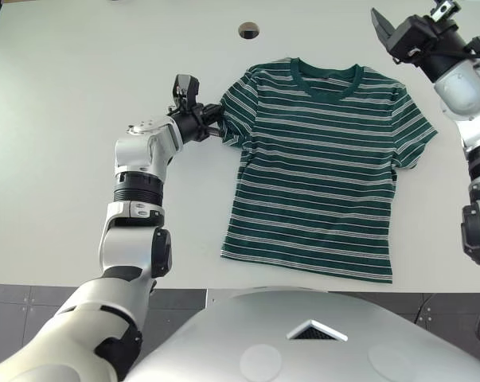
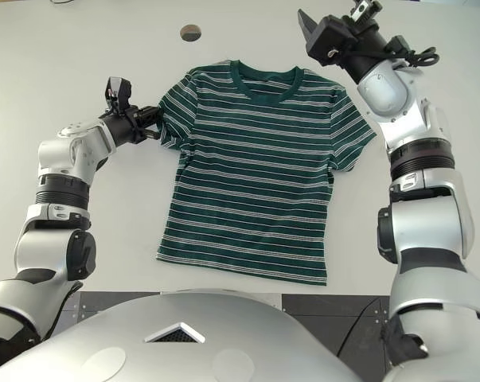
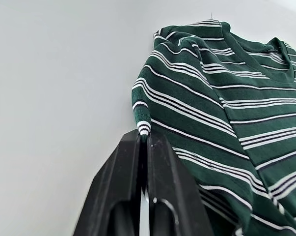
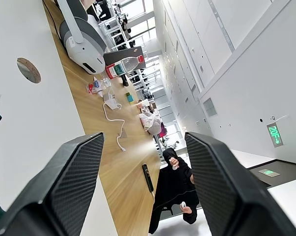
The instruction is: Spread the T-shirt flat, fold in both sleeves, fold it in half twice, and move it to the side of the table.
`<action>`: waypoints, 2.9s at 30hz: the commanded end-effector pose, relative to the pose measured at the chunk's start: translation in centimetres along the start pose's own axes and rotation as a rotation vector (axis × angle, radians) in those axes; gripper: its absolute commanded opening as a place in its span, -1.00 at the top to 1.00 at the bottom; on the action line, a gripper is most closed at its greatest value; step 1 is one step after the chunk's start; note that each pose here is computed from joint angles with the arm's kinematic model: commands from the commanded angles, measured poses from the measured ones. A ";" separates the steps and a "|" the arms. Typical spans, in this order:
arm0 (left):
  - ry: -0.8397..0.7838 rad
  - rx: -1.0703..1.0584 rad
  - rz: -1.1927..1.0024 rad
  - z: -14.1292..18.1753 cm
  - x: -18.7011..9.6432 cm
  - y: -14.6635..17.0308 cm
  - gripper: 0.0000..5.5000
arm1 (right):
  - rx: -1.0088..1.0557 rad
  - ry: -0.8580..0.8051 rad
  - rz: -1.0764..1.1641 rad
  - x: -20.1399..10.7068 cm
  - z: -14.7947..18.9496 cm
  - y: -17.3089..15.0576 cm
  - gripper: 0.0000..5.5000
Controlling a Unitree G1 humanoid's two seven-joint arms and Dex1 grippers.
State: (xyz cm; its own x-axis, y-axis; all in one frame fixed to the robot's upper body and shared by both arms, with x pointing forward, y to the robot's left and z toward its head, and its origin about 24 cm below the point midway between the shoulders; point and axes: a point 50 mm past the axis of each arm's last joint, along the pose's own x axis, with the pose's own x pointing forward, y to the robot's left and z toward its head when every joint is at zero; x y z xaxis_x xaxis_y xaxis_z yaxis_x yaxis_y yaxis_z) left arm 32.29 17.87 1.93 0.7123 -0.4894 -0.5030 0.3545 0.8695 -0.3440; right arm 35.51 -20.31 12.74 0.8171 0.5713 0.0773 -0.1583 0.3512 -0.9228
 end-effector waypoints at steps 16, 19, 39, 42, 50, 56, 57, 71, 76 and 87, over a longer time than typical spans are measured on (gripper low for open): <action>-0.093 -0.004 -0.180 4.0 -0.7 -4.5 0.95 | 0.040 0.012 0.008 -0.4 -0.1 0.5 -0.11; -0.107 -0.010 -0.227 4.5 -0.1 -6.1 0.95 | 0.046 0.013 0.005 -0.4 -0.1 0.6 -0.11; 0.036 -0.088 -0.295 -0.2 4.3 -9.6 0.49 | 1.207 0.493 0.041 -9.8 -6.7 1.3 -0.11; -0.012 -0.119 -0.344 0.5 3.8 -9.9 0.34 | 1.303 0.614 0.019 -12.3 -8.0 1.0 0.08; -0.202 -0.147 -0.500 3.8 0.1 -9.4 0.24 | 1.342 0.863 0.090 -15.4 -9.6 5.1 0.47; -0.286 -0.156 -0.489 5.2 -1.5 -8.5 0.24 | 1.370 0.896 0.167 -15.4 -9.5 7.4 0.47; -0.295 -0.158 -0.478 5.4 -1.6 -8.3 0.24 | 1.374 0.894 0.176 -15.3 -9.4 7.6 0.47; -0.332 -0.202 -0.358 5.8 -1.5 -6.7 0.24 | 1.396 0.852 0.247 -13.8 -8.6 8.4 0.95; -0.334 -0.203 -0.348 5.8 -1.4 -6.6 0.24 | 1.375 0.825 0.252 -13.4 -8.4 7.4 0.95; -0.353 -0.220 -0.359 6.0 -1.2 -6.6 0.24 | 1.296 0.603 0.294 -8.6 -4.3 3.7 0.95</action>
State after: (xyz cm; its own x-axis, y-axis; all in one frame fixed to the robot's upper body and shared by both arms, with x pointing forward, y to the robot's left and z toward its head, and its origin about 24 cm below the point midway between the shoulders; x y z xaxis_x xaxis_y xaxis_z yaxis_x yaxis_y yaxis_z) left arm 32.28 13.25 8.82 0.7411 -0.6689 -0.0576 0.4928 0.6002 -0.6300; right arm 30.42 -27.79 6.96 0.7274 0.4529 -0.5156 -0.4613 0.8789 0.1212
